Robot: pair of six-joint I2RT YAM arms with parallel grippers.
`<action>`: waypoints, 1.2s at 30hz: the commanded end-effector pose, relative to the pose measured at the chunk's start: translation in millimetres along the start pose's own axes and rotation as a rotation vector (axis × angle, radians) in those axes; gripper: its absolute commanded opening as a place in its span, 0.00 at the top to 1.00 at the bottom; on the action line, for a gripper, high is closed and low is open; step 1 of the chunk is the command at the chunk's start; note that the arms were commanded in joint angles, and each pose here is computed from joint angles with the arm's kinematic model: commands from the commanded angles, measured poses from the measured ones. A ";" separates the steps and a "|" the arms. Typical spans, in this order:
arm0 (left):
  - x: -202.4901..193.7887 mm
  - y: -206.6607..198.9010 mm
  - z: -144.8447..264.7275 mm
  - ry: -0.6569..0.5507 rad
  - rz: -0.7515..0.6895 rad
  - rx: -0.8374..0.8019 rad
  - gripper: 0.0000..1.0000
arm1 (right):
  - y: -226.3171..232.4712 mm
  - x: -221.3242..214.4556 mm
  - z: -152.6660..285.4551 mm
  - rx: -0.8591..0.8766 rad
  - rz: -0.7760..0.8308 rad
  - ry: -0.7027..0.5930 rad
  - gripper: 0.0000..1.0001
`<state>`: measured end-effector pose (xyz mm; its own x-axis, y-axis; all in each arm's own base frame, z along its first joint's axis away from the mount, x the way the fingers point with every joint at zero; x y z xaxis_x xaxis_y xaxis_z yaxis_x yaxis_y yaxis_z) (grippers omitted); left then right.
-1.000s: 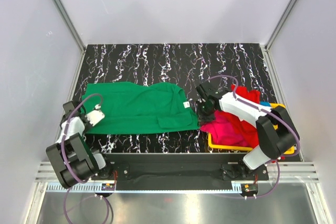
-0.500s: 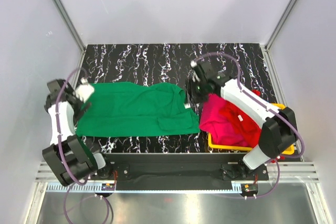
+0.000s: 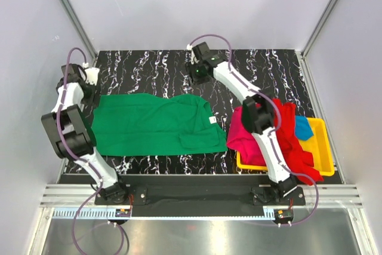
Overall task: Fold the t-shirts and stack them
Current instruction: Fold the tshirt
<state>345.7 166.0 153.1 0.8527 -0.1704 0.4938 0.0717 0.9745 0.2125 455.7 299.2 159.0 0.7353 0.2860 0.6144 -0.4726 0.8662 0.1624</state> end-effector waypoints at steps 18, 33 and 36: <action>34.6 -7.7 -61.9 0.037 0.166 -0.149 0.29 | 10.8 -42.3 -62.7 0.151 0.044 0.188 0.71; 29.4 -12.6 -87.5 0.082 0.165 -0.157 0.57 | 15.1 7.1 -6.9 0.117 0.016 -0.003 1.00; 29.7 -10.1 -89.0 0.074 0.155 -0.143 0.67 | 15.8 9.4 1.4 0.114 0.016 -0.019 1.00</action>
<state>405.6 157.9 85.4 0.9125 -0.0023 0.4090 0.0067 0.9999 -0.0095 451.7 312.9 107.3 0.7872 0.3480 0.5091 -0.5211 0.8169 0.2474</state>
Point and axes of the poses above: each gripper's point midway between its finger pads, its own z axis back along the fingers, its own y axis along the line the jaws close on, x = y × z, the point moved 7 cm from there along z, back along the fingers, and after that the axes turned 3 degrees about z, right-handed, at the moved point
